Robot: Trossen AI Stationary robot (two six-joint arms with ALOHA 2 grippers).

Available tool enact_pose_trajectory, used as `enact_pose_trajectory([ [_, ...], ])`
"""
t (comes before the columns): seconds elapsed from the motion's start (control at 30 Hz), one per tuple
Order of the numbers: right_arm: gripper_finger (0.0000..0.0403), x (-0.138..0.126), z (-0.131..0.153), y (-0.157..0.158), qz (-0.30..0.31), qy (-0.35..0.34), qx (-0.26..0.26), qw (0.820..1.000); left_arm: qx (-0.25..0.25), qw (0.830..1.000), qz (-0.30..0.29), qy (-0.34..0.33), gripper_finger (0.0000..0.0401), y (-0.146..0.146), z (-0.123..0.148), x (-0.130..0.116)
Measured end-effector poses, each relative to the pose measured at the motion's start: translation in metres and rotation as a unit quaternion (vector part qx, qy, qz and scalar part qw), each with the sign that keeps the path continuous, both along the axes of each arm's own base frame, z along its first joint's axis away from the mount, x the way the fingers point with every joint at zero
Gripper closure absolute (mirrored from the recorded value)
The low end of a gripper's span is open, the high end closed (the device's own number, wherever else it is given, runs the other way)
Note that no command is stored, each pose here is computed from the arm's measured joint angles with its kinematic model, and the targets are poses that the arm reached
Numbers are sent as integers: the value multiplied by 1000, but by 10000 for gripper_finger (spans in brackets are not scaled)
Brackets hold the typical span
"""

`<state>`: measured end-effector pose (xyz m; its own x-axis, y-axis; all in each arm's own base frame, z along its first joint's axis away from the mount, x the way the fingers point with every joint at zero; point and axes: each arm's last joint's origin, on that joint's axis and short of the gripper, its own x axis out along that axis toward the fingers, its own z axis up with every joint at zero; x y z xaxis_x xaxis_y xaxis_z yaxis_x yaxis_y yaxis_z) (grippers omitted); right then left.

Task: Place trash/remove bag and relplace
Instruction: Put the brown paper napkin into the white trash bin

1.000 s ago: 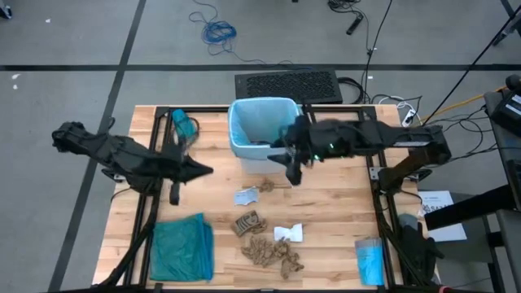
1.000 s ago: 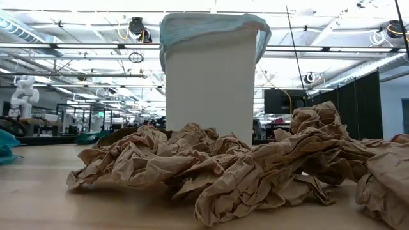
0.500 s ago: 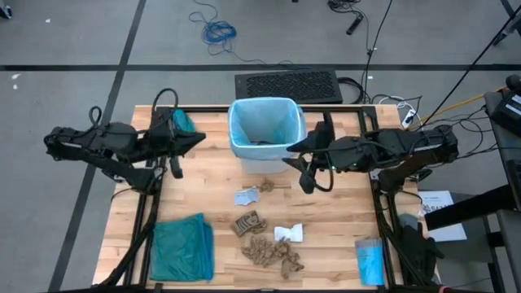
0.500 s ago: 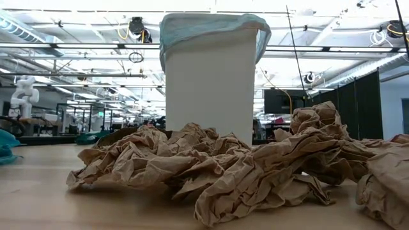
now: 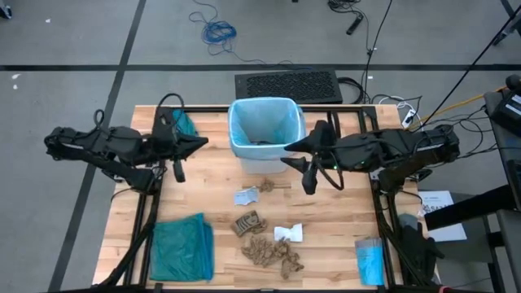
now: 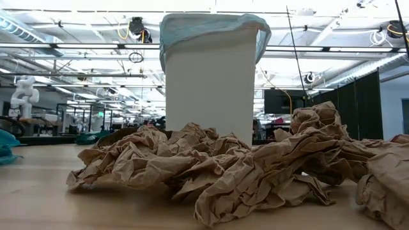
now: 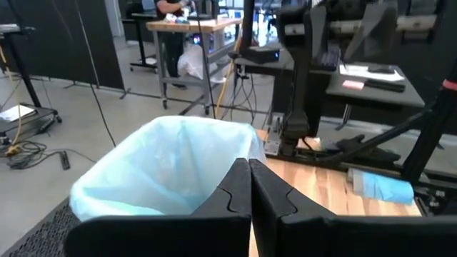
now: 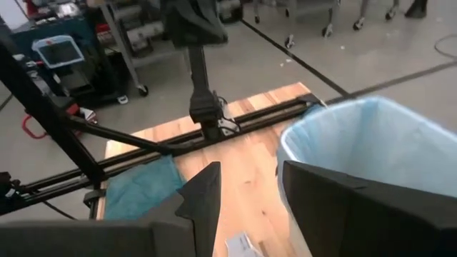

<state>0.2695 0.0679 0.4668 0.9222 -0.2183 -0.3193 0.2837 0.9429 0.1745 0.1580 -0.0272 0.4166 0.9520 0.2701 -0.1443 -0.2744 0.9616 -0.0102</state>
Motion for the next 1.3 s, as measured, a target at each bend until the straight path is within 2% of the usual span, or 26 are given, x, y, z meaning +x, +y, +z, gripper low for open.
enact_pose_trajectory([
  [0.4, 259, 6, 16, -13, -28, -79, -9, 996, 17, 998, 0, 66, 401, -11, -22, 39],
  [0.67, 259, 3, 24, -20, -36, -100, -18, 994, 34, 991, 0, 128, 401, -20, -48, 75],
  [1.0, 259, -15, 36, -21, 24, -106, -88, 990, 61, 972, 0, 227, 401, -33, -99, 124],
  [1.3, 259, -47, 51, -28, 37, -127, -105, 986, 86, 942, 0, 323, 401, -43, -159, 161],
])
